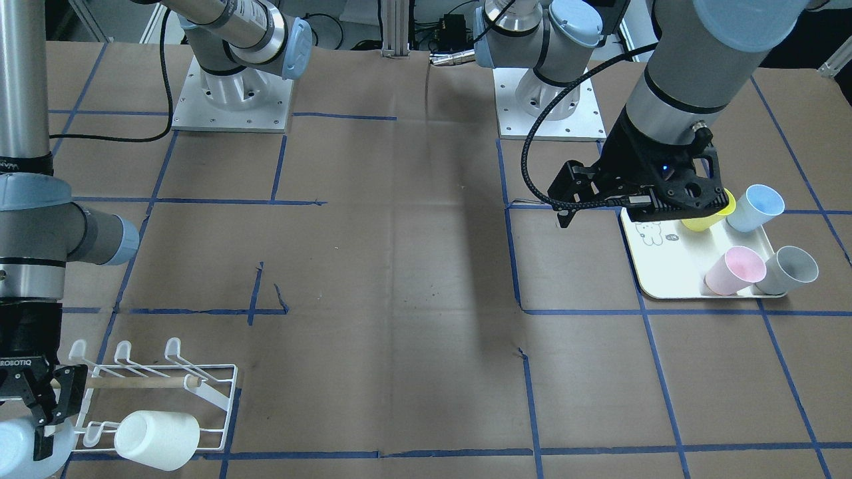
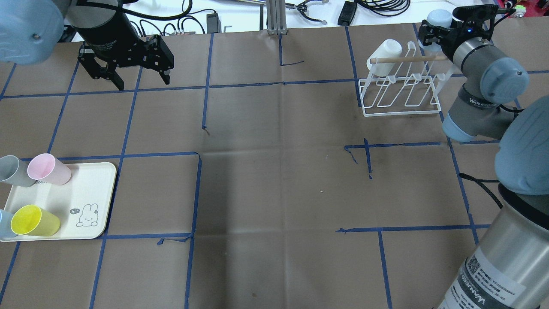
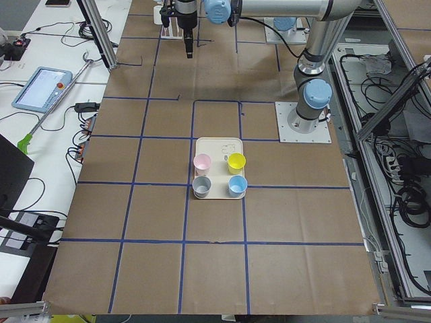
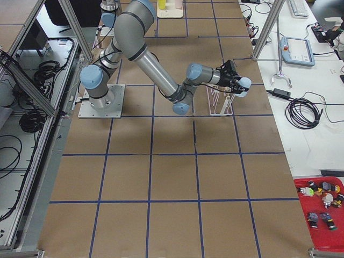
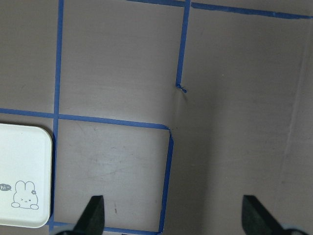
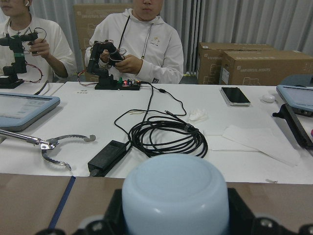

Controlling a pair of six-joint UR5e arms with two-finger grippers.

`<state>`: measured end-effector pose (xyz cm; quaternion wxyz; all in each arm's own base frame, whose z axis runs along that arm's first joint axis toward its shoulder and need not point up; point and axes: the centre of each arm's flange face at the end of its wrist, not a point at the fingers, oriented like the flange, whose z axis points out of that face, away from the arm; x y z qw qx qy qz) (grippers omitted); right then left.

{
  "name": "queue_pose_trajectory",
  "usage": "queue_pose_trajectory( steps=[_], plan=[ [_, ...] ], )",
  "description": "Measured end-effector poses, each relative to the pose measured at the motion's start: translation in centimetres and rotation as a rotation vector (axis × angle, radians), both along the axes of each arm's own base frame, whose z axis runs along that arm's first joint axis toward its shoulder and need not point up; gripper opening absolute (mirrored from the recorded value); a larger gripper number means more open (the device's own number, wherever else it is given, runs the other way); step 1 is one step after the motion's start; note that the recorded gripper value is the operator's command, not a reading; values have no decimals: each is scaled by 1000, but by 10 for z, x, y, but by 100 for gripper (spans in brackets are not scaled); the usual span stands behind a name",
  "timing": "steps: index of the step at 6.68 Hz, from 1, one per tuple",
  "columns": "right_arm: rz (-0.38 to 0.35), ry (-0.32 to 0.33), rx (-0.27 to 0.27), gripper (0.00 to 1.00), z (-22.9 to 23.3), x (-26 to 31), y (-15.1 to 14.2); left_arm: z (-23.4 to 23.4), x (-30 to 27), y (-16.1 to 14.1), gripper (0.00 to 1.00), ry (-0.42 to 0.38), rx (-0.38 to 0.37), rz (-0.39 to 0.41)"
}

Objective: Transfer IKEA cup to right arm and place on rack

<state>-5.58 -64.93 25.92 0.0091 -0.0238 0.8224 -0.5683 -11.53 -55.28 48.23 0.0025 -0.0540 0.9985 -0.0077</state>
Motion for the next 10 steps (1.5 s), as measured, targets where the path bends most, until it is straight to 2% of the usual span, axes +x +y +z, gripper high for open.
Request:
queue_pose_trajectory(
  steps=[1,2,3,5,7,9,10],
  plan=[
    [-1,-2,9,43,-3,1,2,0,0,0,99,0,0,0],
    [-4,-1,13,81,-4,0,3,0,0,0,99,0,0,0],
    [-7,0,14,99,-4,0,4,0,0,0,99,0,0,0],
    [-11,-12,18,100,-4,0,4,0,0,1,99,1,-1,0],
    [-13,-29,56,100,2,-1,3,0,0,1,99,1,-1,1],
    [-16,-72,184,100,41,1,4,0,0,1,99,1,0,1],
    [-17,-84,232,100,68,4,10,0,0,1,99,1,0,1]
  ],
)
